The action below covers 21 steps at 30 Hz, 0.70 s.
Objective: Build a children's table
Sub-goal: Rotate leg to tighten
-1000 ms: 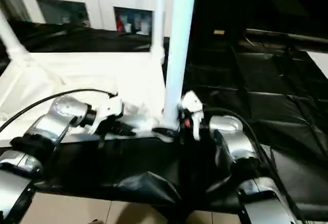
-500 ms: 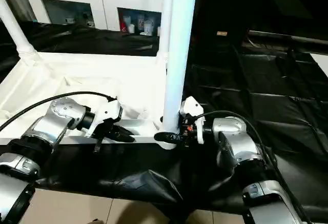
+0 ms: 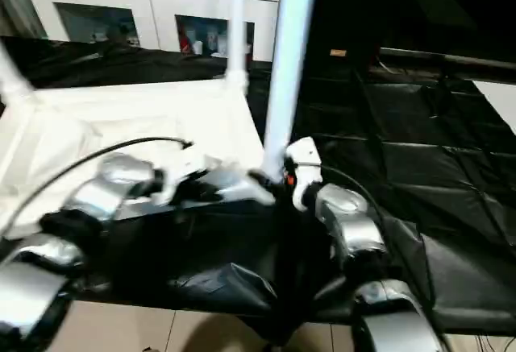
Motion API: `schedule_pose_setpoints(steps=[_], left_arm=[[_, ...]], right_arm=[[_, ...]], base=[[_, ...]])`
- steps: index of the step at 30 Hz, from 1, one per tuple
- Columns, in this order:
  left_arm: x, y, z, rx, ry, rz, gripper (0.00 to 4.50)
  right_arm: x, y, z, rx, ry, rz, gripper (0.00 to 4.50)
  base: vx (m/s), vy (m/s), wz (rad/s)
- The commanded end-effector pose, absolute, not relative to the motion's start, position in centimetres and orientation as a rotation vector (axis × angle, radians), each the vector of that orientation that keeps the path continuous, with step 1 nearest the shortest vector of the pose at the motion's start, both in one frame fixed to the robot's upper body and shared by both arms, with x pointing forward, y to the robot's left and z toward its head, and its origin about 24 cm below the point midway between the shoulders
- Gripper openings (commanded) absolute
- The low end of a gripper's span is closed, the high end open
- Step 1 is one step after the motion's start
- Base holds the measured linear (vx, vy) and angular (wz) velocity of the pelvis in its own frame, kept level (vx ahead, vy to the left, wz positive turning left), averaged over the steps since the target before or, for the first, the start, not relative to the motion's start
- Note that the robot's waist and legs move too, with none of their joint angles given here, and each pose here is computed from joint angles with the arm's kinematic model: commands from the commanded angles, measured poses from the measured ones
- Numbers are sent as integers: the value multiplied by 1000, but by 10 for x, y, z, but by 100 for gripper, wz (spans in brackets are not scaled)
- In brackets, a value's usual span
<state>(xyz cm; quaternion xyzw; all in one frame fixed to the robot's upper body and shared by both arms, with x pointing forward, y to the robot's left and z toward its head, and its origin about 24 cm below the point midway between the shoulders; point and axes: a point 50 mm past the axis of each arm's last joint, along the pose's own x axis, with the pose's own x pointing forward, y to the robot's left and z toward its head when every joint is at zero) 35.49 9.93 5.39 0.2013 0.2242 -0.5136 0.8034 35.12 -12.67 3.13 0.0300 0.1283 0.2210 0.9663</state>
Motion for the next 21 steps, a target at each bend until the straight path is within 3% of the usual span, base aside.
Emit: schedule_pose_setpoints(steps=[1,5,8,10,12,13,16,18,21], left_arm=[[365,93,64,369,411,-976,0],[368,86,63,388,408,-925,0],[367,84,63,392,408,-954,0],[365,85,63,404,408,-984,0],[364,85,63,413,406,-1003,0],[363,86,63,423,406,-1021,0],[360,92,63,467,414,-1080,0],[358,94,63,487,411,-1111,0],[350,104,65,531,419,-1239,0]], right_arm=[[344,-135,5,92,386,273,270],[350,-124,10,76,346,166,270],[351,-112,13,72,315,224,270],[351,-105,18,83,272,312,270],[350,-102,22,86,242,364,340],[350,-100,26,95,212,416,340],[350,-103,39,125,152,545,353],[348,-106,41,123,148,596,387],[339,-118,45,85,165,760,391]], base=[[0,0,0],[0,0,0],[0,0,0],[0,0,0],[0,0,0],[0,0,0],[0,0,0],[0,0,0],[0,0,0]])
